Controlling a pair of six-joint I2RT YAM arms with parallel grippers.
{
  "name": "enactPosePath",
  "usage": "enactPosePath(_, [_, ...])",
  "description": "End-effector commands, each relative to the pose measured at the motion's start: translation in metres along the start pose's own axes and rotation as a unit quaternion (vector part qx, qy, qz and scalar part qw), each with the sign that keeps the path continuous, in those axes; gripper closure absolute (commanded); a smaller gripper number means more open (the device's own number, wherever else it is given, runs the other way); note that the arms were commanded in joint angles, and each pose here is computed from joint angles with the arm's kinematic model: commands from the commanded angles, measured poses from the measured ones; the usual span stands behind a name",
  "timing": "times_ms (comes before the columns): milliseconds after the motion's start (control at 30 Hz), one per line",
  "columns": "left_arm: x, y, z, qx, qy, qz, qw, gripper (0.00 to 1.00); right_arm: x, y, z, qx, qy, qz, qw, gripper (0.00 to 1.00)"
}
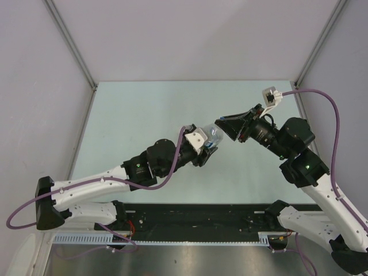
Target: Unscrew the bottle caps
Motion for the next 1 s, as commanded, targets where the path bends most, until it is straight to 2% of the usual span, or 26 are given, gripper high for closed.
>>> enactPosePath(0, [0.001,0.000,0.009,-0.017,-0.005,0.006,1.000,1.00,0.009,0.007,0.017,-0.033,0.015,0.004,0.999,0.73])
enactPosePath(100, [0.001,0.000,0.008,-0.016,-0.003,0.005,1.000,1.00,0.009,0.009,0.018,-0.036,0.018,0.000,0.999,0.97])
enactPosePath(167, [0.000,0.002,0.009,-0.017,-0.003,-0.003,1.000,1.00,0.010,0.012,0.018,-0.037,0.031,0.008,0.999,1.00])
enactPosePath(267, [-0.010,0.009,0.012,-0.025,-0.001,-0.090,0.996,1.00,0.014,0.018,0.020,-0.035,0.064,0.030,0.997,1.00])
enactPosePath(333, [-0.023,0.017,0.020,-0.036,0.011,-0.214,0.976,1.00,0.019,0.027,0.021,-0.035,0.089,0.057,0.994,1.00])
enactPosePath(400, [-0.021,0.019,0.020,-0.018,0.045,-0.266,0.963,1.00,0.023,0.034,0.022,-0.036,0.117,0.077,0.989,1.00])
enactPosePath(433, [-0.026,0.025,0.028,-0.030,0.048,-0.335,0.941,1.00,0.026,0.036,0.021,-0.028,0.124,0.097,0.987,1.00])
enactPosePath(500, [-0.026,0.031,0.028,-0.012,0.076,-0.385,0.920,1.00,0.029,0.041,0.020,-0.022,0.139,0.121,0.983,1.00])
enactPosePath(533, [-0.030,0.037,0.032,-0.014,0.079,-0.439,0.895,1.00,0.033,0.046,0.019,-0.015,0.146,0.146,0.978,1.00])
enactPosePath(600, [-0.031,0.042,0.034,-0.006,0.090,-0.490,0.867,1.00,0.042,0.053,0.016,0.000,0.165,0.204,0.965,1.00])
enactPosePath(633, [-0.034,0.046,0.036,-0.002,0.090,-0.537,0.839,1.00,0.045,0.057,0.016,0.003,0.170,0.225,0.959,1.00])
enactPosePath(767, [-0.035,0.050,0.038,0.014,0.098,-0.591,0.801,1.00,0.057,0.067,0.014,0.021,0.184,0.306,0.934,1.00])
enactPosePath(867, [-0.036,0.054,0.041,0.004,0.095,-0.614,0.783,1.00,0.062,0.075,0.012,0.033,0.193,0.350,0.916,1.00])
enactPosePath(967, [-0.034,0.054,0.042,0.000,0.095,-0.617,0.781,1.00,0.068,0.083,0.013,0.036,0.199,0.378,0.903,1.00])
Point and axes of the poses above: each gripper's point midway between its finger pads, its own y axis back along the fingers, its own x axis along the line the jaws close on, z = x × y, the point moved 10 cm from there along y, back along the fingers
